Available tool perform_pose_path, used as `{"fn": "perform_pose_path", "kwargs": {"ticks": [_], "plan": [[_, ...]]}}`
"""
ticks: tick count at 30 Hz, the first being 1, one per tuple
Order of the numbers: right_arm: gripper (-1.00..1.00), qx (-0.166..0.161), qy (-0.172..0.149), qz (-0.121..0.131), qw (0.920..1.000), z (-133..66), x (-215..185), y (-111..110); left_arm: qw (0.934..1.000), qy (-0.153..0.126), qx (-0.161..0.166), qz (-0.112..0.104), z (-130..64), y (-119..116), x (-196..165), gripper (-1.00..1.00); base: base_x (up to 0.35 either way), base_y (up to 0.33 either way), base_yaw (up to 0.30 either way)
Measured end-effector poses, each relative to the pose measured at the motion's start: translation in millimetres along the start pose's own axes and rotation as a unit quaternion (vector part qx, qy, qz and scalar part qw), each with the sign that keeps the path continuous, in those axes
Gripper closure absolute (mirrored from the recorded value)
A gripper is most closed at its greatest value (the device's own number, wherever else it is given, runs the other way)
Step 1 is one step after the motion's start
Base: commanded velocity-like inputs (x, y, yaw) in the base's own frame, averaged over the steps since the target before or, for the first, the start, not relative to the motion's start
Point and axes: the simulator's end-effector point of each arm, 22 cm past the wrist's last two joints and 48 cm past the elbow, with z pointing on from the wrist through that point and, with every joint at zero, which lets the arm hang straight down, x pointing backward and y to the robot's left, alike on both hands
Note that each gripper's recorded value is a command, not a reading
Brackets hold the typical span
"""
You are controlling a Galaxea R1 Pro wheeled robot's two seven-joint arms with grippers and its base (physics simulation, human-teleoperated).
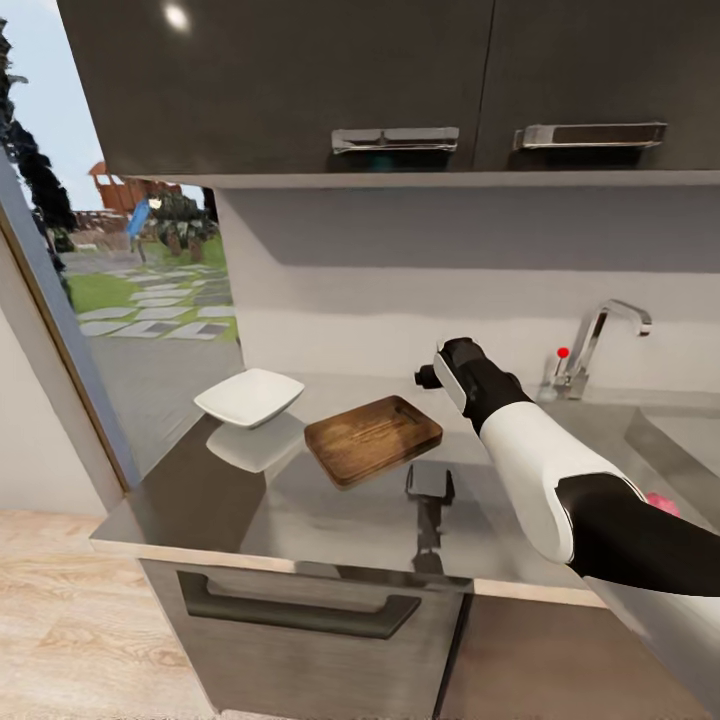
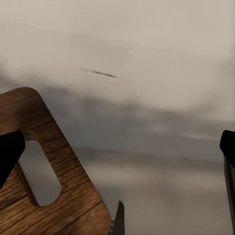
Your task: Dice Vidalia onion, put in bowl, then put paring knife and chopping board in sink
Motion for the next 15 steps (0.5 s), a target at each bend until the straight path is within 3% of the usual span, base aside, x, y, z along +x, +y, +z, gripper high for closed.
{"fn": "perform_pose_path", "kwargs": {"ticks": [15], "plan": [[-1.00, -0.001, 0.012, -0.002, 0.9999, 14.7, 13, 3, 0.9999, 0.012, 0.000, 0.000, -0.7, 0, 10, -1.00, 0.001, 0.000, 0.000]]}}
